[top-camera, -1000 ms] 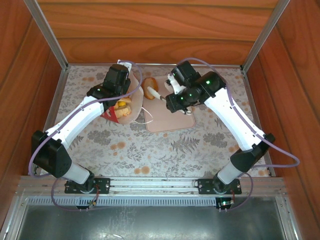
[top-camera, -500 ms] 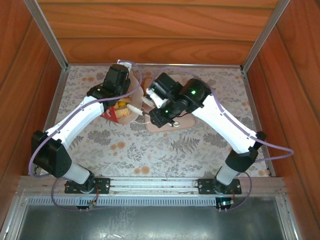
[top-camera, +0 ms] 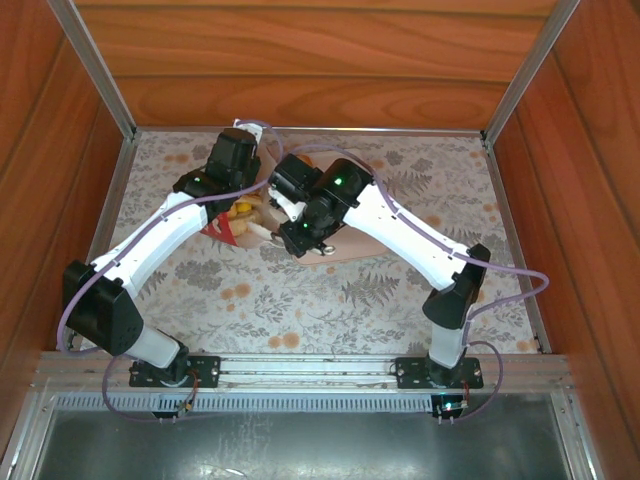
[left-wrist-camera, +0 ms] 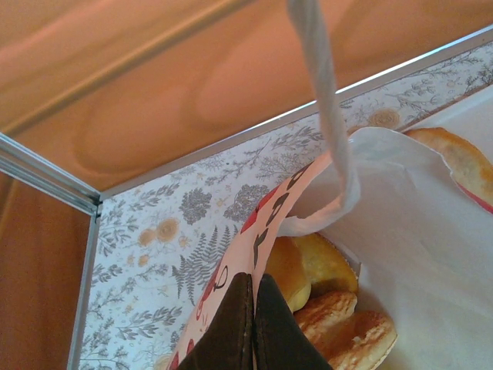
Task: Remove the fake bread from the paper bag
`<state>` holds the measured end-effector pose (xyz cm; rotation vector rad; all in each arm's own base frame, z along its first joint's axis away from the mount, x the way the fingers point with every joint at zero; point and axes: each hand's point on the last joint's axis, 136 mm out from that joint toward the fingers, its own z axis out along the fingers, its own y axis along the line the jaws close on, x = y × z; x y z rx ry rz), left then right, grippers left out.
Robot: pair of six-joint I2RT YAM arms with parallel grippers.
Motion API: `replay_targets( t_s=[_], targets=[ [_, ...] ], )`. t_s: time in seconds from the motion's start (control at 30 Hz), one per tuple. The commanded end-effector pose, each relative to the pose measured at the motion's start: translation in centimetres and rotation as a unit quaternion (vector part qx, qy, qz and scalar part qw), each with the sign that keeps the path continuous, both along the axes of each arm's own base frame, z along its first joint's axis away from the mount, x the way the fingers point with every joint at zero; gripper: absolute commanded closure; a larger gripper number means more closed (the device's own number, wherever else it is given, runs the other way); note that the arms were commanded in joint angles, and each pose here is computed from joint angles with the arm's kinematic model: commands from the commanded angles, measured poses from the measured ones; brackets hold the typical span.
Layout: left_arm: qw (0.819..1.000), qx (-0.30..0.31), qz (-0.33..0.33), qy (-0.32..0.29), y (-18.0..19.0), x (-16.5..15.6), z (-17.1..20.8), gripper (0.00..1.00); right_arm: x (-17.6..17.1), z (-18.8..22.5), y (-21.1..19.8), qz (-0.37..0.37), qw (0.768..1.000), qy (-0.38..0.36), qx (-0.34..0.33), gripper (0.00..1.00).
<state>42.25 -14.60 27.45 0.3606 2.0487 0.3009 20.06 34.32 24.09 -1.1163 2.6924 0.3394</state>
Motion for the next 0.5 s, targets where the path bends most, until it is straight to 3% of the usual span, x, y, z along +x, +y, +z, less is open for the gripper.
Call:
replay_targets(
  t_s=[0.0,0.47],
  targets=[
    [0.999,-0.023,0.005,-0.034,0.3,0.0,3.0,1.00,0.7,0.1,1.2,0.006,1.000,0.001,0.017,0.47],
    [0.999,-0.013,0.010,-0.032,0.6,0.1,2.7,1.00,1.9,-1.3,1.6,0.003,1.000,0.017,0.004,0.47]
  ],
)
